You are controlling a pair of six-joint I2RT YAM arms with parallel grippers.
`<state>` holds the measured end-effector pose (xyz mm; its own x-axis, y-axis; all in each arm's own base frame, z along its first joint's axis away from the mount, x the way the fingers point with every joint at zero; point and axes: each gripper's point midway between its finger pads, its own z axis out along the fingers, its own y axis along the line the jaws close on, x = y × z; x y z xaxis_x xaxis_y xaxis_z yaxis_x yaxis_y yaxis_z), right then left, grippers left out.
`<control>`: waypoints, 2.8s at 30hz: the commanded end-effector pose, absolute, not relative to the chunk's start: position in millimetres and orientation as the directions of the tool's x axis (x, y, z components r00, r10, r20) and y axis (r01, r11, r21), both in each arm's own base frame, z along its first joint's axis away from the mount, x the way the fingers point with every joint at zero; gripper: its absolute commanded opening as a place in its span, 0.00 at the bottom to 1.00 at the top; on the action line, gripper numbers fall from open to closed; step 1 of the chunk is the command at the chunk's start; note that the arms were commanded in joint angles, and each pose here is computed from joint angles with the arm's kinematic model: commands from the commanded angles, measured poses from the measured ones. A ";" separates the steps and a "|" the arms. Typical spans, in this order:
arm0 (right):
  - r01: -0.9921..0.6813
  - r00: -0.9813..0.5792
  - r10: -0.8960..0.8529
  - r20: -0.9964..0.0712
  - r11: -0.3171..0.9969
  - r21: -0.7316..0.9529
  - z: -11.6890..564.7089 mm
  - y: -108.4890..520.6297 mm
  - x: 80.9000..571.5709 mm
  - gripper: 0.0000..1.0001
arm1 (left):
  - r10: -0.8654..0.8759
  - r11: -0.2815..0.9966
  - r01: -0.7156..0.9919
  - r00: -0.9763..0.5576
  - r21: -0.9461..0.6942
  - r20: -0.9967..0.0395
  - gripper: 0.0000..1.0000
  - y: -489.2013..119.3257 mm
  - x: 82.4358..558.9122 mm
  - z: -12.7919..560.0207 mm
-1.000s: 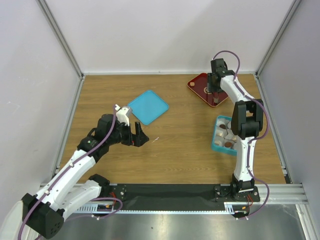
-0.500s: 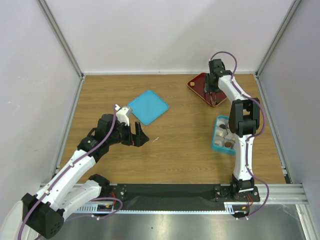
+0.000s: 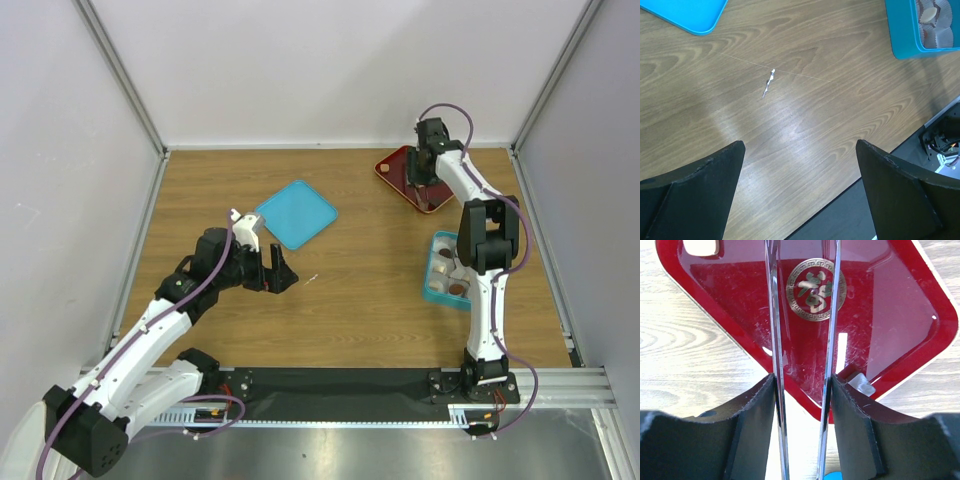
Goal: Pack the chocolate
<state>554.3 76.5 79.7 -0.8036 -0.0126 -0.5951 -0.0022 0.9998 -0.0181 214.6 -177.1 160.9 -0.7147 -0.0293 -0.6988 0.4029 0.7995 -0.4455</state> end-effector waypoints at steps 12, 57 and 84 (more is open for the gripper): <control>0.006 -0.762 -0.023 -0.648 0.999 -0.042 124.2 76.7 570.1 0.51 | -0.033 0.798 0.427 -0.674 -0.426 -0.738 1.00 -176.9 223.1 175.5; 0.082 -0.834 0.108 -0.541 0.994 0.072 143.5 77.7 512.6 0.38 | -0.036 0.786 0.442 -0.666 -0.432 -0.745 1.00 -178.8 221.2 180.1; 0.444 -0.788 0.445 -0.425 0.889 0.108 196.7 6.3 300.3 0.39 | -0.066 0.703 0.532 -0.612 -0.473 -0.788 1.00 -189.9 207.2 209.4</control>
<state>332.6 9.5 191.7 -0.8184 0.3634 -0.4452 0.3648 0.9271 0.0862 206.2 -184.0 180.9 -0.6788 -0.0403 -0.7332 0.4660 0.7481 -0.4725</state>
